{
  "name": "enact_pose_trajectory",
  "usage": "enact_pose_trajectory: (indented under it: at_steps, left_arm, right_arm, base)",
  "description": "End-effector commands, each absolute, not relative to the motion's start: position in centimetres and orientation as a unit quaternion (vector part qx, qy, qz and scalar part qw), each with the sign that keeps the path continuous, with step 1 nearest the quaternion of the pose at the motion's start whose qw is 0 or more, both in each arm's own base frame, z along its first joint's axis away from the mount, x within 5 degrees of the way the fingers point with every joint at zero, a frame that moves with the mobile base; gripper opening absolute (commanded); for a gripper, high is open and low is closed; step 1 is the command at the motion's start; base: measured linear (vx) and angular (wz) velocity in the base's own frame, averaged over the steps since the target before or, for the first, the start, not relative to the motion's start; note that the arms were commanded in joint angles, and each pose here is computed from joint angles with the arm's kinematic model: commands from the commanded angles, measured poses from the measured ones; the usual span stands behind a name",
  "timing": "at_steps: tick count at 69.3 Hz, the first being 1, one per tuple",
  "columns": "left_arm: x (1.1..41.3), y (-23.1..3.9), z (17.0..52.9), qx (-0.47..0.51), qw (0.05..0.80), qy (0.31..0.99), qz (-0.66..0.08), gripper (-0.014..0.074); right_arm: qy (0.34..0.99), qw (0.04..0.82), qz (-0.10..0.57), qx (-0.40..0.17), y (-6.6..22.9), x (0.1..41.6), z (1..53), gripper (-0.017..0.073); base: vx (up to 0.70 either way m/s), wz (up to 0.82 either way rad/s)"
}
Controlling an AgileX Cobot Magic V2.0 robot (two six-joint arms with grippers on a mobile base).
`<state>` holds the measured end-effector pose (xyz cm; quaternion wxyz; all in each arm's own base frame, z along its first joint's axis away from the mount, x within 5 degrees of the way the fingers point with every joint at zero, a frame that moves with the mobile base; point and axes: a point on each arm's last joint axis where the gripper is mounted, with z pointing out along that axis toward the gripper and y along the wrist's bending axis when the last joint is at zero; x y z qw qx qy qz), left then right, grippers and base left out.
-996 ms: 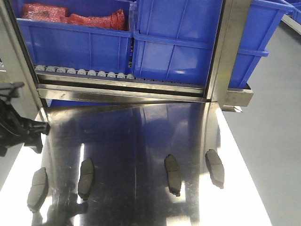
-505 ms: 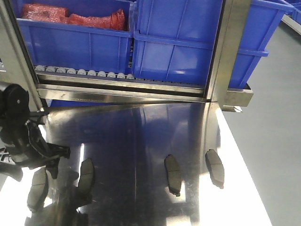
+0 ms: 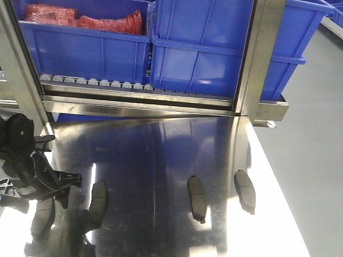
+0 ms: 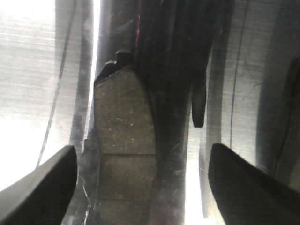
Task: Move and align brake pads A on conveyor
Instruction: 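Lower the left gripper onto the nearest brake pad and close on it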
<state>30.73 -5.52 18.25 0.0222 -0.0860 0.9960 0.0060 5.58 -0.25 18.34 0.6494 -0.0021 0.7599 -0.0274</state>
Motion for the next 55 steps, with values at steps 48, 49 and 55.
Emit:
enact_pose_trajectory:
  at_steps: [48, 49, 55]
  left_arm:
    - [31.46, -5.16, 18.46, -0.096, 0.039, 0.995, -0.001, 0.0498]
    - [31.46, -5.16, 18.46, -0.096, 0.039, 0.995, -0.001, 0.0496]
    - [31.50, -5.17, 18.46, -0.096, 0.041, 0.995, -0.001, 0.0463]
  right_arm:
    - [0.735, 0.678, -0.031, -0.002, -0.26, 5.60, 18.73, -0.0012]
    - [0.735, 0.678, -0.031, -0.002, -0.26, 5.60, 18.73, -0.0012]
    - [0.735, 0.678, -0.031, -0.002, -0.26, 5.60, 18.73, -0.0012]
  base:
    - [0.00, 0.00]
    - [0.00, 0.00]
    - [0.00, 0.00]
